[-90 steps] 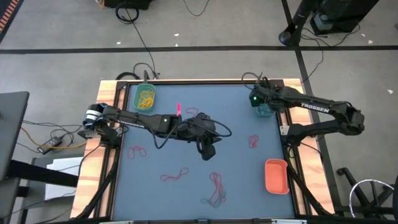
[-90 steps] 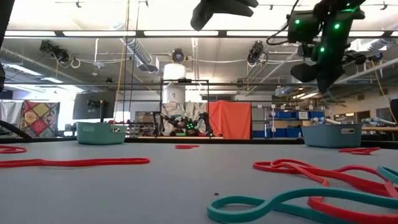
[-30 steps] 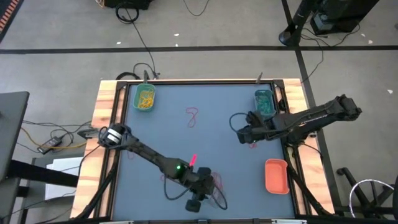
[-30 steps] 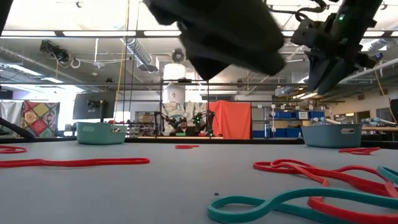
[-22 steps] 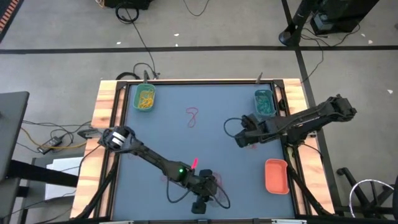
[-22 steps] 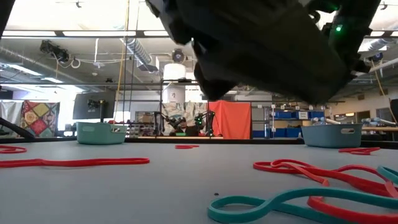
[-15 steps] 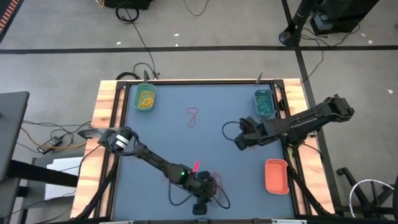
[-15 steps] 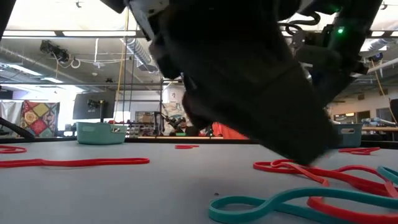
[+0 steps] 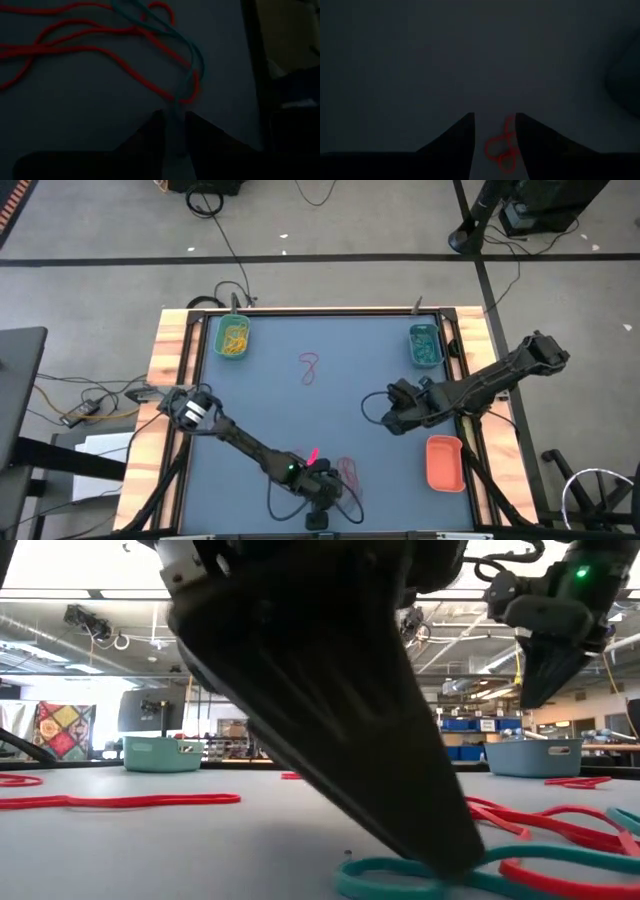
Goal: Sort rubber bands into baskets
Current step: Put the blue rubber band into the blue bin
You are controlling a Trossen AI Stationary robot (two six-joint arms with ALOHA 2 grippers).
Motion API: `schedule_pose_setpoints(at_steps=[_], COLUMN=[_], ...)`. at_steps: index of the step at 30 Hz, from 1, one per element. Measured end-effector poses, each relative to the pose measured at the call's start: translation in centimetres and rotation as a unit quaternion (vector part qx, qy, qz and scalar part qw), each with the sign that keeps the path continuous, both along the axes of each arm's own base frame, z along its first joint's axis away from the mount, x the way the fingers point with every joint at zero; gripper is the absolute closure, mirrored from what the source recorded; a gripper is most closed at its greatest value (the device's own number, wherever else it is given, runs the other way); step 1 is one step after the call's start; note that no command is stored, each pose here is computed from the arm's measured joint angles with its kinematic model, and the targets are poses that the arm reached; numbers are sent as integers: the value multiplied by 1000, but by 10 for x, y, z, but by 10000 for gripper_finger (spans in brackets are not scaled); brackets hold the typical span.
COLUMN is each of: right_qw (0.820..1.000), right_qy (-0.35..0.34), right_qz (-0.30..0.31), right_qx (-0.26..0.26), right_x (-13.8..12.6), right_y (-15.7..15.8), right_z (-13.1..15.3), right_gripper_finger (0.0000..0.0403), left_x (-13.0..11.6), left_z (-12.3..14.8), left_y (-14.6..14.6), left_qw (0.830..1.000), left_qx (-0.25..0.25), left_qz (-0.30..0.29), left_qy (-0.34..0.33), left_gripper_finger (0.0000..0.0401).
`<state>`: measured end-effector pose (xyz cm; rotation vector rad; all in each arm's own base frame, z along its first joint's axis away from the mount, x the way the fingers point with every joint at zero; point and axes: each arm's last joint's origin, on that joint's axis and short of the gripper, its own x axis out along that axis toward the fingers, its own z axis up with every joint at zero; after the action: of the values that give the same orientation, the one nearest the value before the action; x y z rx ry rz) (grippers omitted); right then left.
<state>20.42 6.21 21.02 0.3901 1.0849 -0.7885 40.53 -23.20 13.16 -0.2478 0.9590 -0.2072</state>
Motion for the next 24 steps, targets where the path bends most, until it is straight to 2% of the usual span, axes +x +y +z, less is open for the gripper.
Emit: schedule_pose_setpoints(at_steps=[7,11,14,17,21,24], right_qw=[1000,1000,1000,1000,1000,1000], right_qy=[11,8,5,8,8,3], right_qz=[0,0,-1,-2,1,9], right_qx=[-4,-15,-20,-14,2,11], right_x=[-6,-7,-7,-8,-10,-11], right_y=[6,7,7,8,14,19], right_z=[0,0,0,0,0,0], right_gripper_finger=[250,250,250,250,250,250], left_x=[-1,-5,-7,-8,-6,-5], left_z=[-3,-5,-10,-13,-2,17], left_y=[-14,-16,-14,-13,-11,-3], left_qw=[1000,1000,999,997,996,994], left_qx=[-17,4,3,-24,-41,-43], left_qz=[-5,4,38,66,82,101], left_qy=[-25,-16,14,39,18,-7], left_gripper_finger=[318,321,346,389,397,398])
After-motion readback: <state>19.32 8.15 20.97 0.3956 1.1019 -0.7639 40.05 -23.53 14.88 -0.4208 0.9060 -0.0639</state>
